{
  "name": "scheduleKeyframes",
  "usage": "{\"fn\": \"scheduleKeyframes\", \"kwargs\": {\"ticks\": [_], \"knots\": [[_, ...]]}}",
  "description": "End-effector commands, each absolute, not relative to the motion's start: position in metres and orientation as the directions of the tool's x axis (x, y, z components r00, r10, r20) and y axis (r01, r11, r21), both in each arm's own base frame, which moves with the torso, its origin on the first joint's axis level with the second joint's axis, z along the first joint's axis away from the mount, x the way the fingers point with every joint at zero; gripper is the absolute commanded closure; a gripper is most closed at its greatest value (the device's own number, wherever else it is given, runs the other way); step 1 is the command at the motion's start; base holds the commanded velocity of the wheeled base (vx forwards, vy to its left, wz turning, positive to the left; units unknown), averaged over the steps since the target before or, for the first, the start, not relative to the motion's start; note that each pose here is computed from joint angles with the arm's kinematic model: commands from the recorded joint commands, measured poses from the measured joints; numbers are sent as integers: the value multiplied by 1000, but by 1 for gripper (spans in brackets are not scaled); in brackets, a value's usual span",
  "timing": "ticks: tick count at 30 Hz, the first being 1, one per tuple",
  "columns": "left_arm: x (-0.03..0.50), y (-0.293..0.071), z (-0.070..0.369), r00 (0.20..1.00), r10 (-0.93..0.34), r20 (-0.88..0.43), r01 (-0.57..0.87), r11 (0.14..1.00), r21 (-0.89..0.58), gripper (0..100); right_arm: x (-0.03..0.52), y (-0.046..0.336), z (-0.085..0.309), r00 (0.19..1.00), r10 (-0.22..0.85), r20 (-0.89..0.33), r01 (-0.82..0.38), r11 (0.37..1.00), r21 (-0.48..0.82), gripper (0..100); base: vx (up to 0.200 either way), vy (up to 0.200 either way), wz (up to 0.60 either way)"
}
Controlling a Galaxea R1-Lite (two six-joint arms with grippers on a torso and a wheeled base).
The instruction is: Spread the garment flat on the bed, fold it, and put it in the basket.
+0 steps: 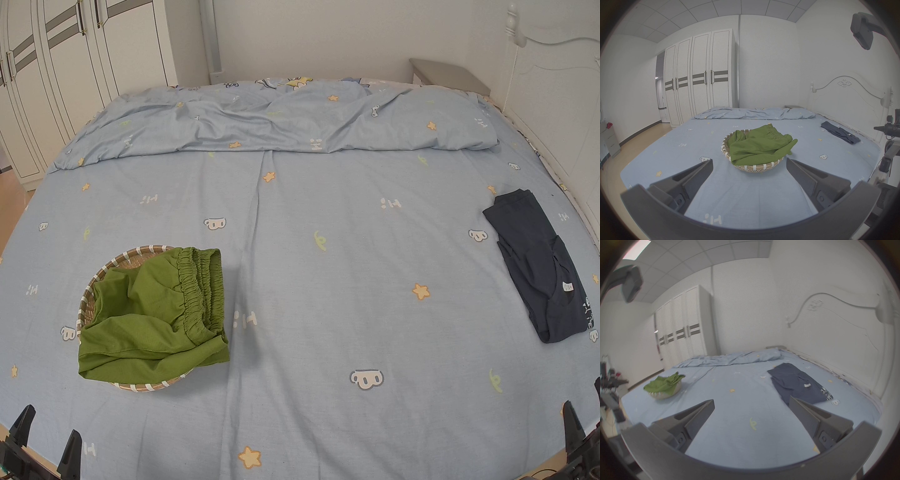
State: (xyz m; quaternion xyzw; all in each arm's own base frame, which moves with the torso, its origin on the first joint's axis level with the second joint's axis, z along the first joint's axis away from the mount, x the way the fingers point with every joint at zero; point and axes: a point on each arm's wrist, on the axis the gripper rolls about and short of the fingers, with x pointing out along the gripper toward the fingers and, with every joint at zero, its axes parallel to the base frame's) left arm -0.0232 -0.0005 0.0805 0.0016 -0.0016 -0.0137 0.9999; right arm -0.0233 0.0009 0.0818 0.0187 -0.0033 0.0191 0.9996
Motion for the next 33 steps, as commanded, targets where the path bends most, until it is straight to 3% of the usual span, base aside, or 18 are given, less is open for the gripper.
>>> {"fn": "scheduleKeyframes", "kwargs": {"ticks": [1, 9, 10, 17, 33], "knots": [[-23, 0, 76, 1000, -26, 0, 26, 1000, 3, 0, -23, 3, 81, 991, 133, 8, -132, 989, -64, 0, 0, 0, 0], [-23, 0, 76, 1000, -28, 0, 28, 1000, 2, 0, -22, 1, 81, 999, 35, 37, -34, 999, -26, 0, 0, 0, 0], [-23, 0, 76, 1000, -26, 0, 26, 1000, 2, 0, -22, -1, 78, 999, -48, 6, 48, 999, 0, 0, 0, 0, 0], [-23, 0, 76, 1000, -26, 0, 26, 1000, 2, 0, -20, 0, 76, 999, 2, -38, -1, 1000, 4, 0, 0, 0, 0], [-23, 0, 76, 1000, -26, 0, 26, 1000, 3, 0, -22, 0, 76, 1000, -14, -8, 14, 1000, 11, 0, 0, 0, 0]]}}
